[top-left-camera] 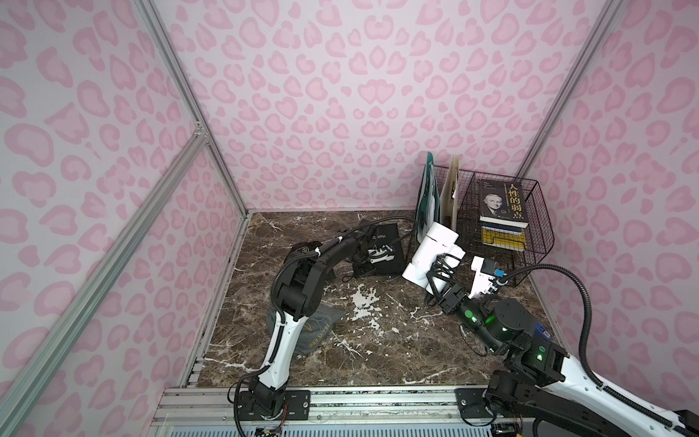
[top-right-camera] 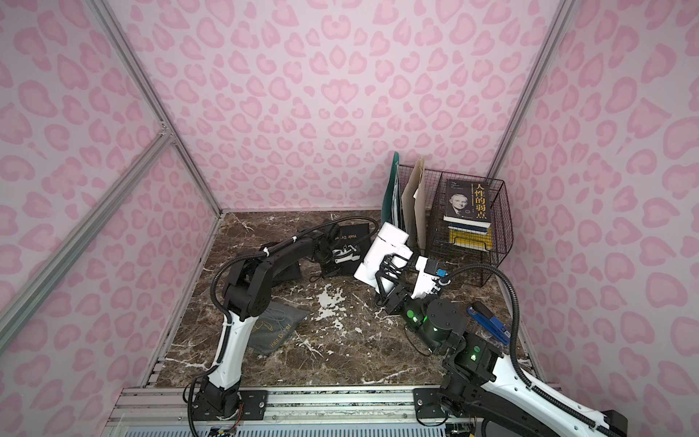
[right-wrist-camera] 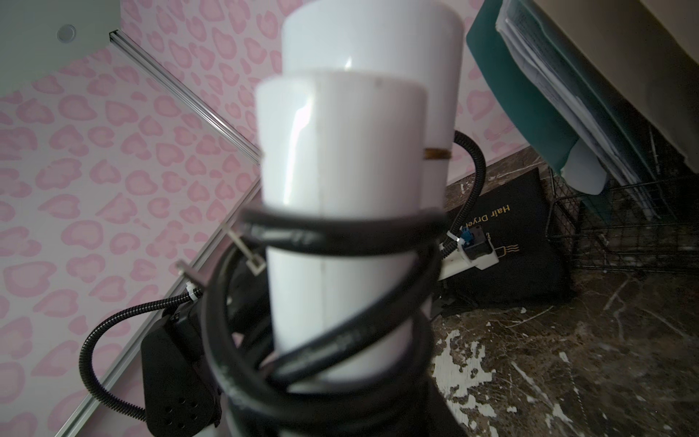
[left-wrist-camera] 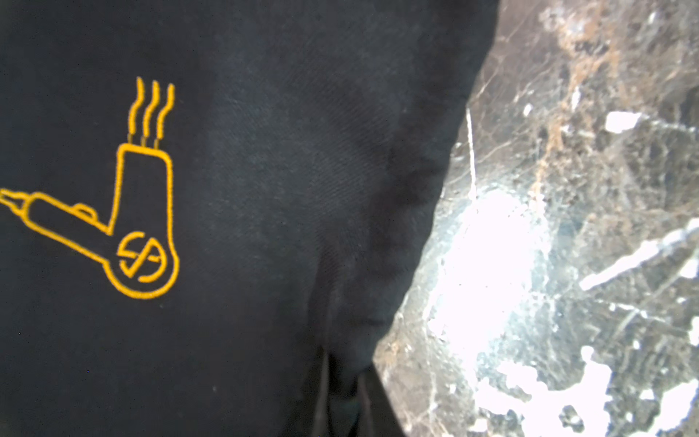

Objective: Pack away hair dryers
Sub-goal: Move the drawstring bag to the center of the board.

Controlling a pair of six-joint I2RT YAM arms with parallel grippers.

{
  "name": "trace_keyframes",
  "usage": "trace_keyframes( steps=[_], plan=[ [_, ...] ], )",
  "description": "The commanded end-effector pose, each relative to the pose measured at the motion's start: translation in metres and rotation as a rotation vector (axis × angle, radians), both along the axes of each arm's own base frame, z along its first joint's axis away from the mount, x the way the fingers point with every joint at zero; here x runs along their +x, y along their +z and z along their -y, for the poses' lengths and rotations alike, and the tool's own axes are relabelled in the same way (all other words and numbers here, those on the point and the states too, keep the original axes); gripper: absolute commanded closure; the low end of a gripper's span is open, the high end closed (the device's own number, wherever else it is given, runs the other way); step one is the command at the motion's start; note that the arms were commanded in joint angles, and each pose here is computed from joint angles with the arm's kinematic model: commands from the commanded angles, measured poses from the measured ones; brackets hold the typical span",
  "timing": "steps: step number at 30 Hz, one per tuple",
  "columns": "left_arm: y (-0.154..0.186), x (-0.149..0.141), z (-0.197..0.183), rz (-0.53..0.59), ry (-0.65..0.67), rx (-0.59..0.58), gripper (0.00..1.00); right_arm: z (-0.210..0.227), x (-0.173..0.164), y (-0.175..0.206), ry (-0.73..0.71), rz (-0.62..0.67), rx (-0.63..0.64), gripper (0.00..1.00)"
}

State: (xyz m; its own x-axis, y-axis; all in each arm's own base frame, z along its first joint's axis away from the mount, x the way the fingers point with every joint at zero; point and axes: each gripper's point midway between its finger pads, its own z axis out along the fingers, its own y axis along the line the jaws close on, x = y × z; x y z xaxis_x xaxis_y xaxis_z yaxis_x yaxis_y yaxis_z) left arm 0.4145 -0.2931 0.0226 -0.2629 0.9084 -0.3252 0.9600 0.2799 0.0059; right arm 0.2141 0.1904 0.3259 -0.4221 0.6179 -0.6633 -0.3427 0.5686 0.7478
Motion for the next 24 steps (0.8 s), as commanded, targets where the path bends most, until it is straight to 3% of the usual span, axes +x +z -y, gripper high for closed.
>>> trace_keyframes(
  steps=[1,8,15,21,24],
  plan=[
    [0.01,-0.002,-0.002,0.009,-0.011,0.0,0.98,0.001,0.0,0.019,-0.005,0.049,0.052,1.0],
    [0.037,-0.029,-0.011,-0.027,-0.042,-0.014,0.98,-0.006,0.0,0.025,0.022,0.052,0.021,1.0],
    [0.055,-0.095,-0.035,-0.154,-0.092,-0.016,0.98,-0.01,0.0,0.028,0.04,0.052,-0.013,1.0],
    [0.041,-0.146,-0.055,-0.266,-0.074,0.002,0.98,-0.012,-0.003,0.024,0.058,0.052,0.001,1.0],
    [0.035,-0.155,-0.057,-0.303,-0.042,-0.006,0.96,-0.009,-0.005,0.024,0.057,0.049,-0.006,1.0]
  ],
)
